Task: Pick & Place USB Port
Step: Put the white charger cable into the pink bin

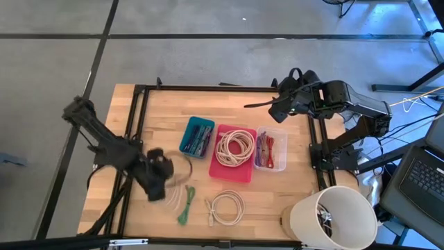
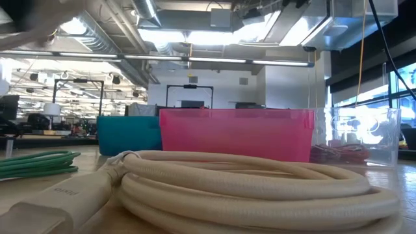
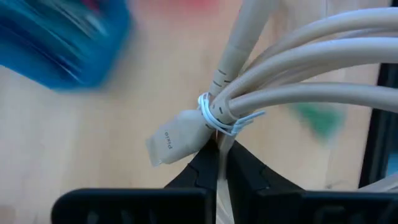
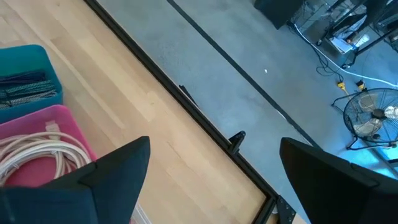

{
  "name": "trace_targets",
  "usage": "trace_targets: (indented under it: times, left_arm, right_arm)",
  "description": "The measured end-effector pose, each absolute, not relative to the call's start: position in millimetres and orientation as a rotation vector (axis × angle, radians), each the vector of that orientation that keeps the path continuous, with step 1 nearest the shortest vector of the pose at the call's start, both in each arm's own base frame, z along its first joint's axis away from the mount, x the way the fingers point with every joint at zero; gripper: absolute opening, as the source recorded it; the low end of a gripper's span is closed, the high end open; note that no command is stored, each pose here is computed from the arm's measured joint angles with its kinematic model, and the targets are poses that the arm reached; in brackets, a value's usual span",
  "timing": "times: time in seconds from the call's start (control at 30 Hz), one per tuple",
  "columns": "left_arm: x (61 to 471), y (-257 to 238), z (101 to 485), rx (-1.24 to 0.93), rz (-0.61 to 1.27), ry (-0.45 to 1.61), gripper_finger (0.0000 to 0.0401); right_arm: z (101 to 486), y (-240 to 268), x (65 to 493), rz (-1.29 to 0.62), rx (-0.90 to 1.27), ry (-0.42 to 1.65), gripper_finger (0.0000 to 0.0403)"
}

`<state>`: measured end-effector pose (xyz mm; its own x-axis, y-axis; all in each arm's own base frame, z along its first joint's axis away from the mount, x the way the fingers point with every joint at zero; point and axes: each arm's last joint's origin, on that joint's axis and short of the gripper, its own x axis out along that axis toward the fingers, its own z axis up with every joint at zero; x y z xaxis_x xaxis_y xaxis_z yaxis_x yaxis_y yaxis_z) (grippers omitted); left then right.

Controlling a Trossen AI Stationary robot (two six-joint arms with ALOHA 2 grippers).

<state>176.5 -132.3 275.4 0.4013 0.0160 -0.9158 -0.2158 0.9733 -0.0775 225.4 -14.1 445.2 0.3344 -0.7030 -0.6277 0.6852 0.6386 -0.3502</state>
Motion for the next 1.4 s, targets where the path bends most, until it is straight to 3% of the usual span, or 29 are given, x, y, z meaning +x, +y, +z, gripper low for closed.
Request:
trace_targets:
  times: [0.23, 0.53, 1.0, 1.4]
  left_arm:
    - [182.4, -87.2, 334.4, -0.359, 0.234, 0.587, 0.0008]
    - [205.5, -41.4, 384.0, -0.206, 0.196, 0.158, 0.0008]
    - [233.4, 50.9, 390.1, 0.010, 0.328, 0.029, 0.0008]
    - [288.0, 107.9, 325.9, -0.294, 0.244, 0.226, 0.0008]
  right_arm:
    - [444.9, -13.6, 225.8, -0.900, 0.013, 0.826, 0.0362]
    - [450.1, -6.4, 237.0, -0.799, 0.069, 0.739, 0.0362]
    - [468.3, 18.4, 258.3, -0.551, 0.131, 0.518, 0.0362]
    - [471.6, 21.9, 260.0, -0.546, 0.114, 0.481, 0.0362]
